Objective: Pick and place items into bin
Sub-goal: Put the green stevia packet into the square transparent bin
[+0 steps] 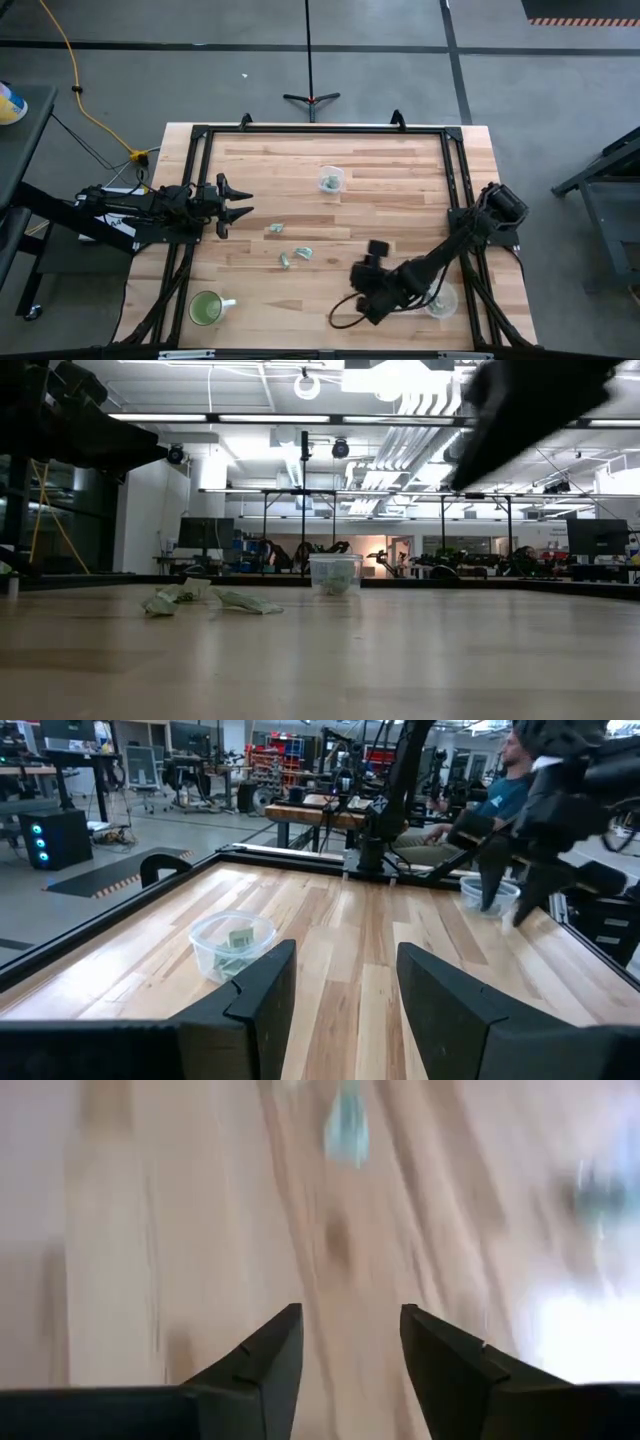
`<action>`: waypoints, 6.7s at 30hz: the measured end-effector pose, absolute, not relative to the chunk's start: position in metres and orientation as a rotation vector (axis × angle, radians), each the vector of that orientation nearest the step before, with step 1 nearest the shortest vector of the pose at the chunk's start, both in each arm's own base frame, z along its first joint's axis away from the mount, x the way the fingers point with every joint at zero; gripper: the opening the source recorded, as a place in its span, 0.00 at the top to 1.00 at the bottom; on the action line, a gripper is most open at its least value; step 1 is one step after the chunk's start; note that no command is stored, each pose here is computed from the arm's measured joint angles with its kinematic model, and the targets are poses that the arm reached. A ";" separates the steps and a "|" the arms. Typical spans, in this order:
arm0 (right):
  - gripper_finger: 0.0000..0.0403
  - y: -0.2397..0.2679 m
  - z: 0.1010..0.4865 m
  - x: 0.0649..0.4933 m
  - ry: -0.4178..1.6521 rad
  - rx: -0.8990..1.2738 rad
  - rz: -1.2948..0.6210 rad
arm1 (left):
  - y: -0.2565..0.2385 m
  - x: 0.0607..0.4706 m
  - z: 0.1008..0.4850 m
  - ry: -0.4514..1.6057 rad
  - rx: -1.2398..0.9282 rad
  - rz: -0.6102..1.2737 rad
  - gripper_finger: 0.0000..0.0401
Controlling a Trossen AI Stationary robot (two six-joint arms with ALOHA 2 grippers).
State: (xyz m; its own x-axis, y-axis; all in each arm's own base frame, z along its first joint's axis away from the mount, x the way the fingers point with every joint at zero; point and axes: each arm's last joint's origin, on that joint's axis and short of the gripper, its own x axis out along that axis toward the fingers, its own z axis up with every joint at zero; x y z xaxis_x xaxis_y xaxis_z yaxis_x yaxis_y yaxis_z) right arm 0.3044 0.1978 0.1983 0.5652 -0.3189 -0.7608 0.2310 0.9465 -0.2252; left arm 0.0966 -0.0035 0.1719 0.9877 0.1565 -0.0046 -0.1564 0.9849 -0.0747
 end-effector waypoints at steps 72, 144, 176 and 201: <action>1.00 0.002 0.173 0.096 -0.044 -0.113 -0.298 | -0.003 0.109 0.164 0.087 -0.159 0.245 0.21; 0.98 0.002 0.172 0.096 -0.037 -0.120 -0.296 | 0.064 0.281 0.186 0.415 0.259 0.241 0.92; 0.98 0.002 0.171 0.096 -0.037 -0.114 -0.290 | 0.049 0.330 0.198 0.850 0.007 -0.384 0.57; 0.99 0.002 0.169 0.099 -0.020 -0.047 -0.273 | -0.034 0.333 0.135 1.076 0.128 -0.386 0.42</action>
